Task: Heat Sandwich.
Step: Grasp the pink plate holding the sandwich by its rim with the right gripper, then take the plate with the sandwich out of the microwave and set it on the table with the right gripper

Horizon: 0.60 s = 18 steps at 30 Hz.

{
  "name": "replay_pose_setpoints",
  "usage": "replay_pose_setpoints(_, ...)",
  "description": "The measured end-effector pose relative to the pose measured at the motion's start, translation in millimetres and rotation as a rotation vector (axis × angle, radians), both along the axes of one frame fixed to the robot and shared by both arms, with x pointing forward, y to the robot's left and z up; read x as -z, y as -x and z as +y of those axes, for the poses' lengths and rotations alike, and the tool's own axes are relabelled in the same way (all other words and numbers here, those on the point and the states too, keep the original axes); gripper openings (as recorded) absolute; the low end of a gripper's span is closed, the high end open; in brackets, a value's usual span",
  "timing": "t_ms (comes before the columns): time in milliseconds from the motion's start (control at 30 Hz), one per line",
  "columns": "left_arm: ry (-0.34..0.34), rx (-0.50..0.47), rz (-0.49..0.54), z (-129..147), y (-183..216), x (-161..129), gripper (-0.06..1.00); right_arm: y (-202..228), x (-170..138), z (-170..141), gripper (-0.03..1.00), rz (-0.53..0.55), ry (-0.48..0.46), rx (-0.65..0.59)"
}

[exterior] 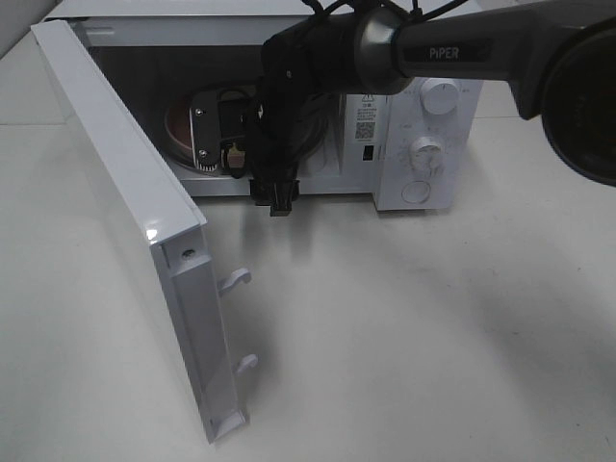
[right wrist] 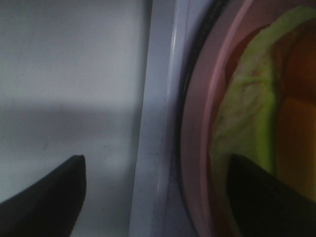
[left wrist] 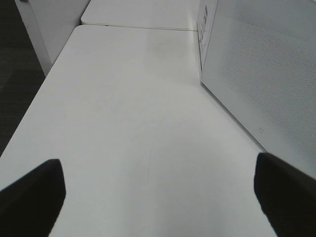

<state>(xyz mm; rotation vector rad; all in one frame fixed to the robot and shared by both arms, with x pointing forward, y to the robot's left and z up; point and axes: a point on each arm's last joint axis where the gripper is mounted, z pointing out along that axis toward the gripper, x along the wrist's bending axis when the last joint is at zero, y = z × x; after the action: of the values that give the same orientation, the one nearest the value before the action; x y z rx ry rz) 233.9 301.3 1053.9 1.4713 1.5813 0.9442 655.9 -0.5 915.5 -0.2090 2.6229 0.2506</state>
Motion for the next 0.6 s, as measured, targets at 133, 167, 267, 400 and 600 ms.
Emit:
replay_pose_setpoints(133,0.0,0.0,0.0,0.0,0.0,0.0,0.97,-2.8,2.1,-3.9,0.68,0.007,-0.004,0.025)
replay_pose_setpoints(167,0.0,0.0,0.0,0.0,0.0,0.0,0.97,-3.2,2.1,-4.5,0.58,0.006,-0.004,0.029)
replay_pose_setpoints(267,0.0,0.0,0.0,0.0,0.0,0.0,0.97,-5.4,1.2,-5.7,0.44,-0.005,-0.014,0.041)
replay_pose_setpoints(400,0.0,0.0,0.0,0.0,0.0,0.0,0.97,-8.1,-0.9,-7.2,0.13,-0.016,-0.026,0.057)
replay_pose_setpoints(600,0.0,0.0,0.0,0.0,0.0,0.0,0.97,-7.5,-1.2,-6.3,0.06,-0.014,-0.028,0.058)
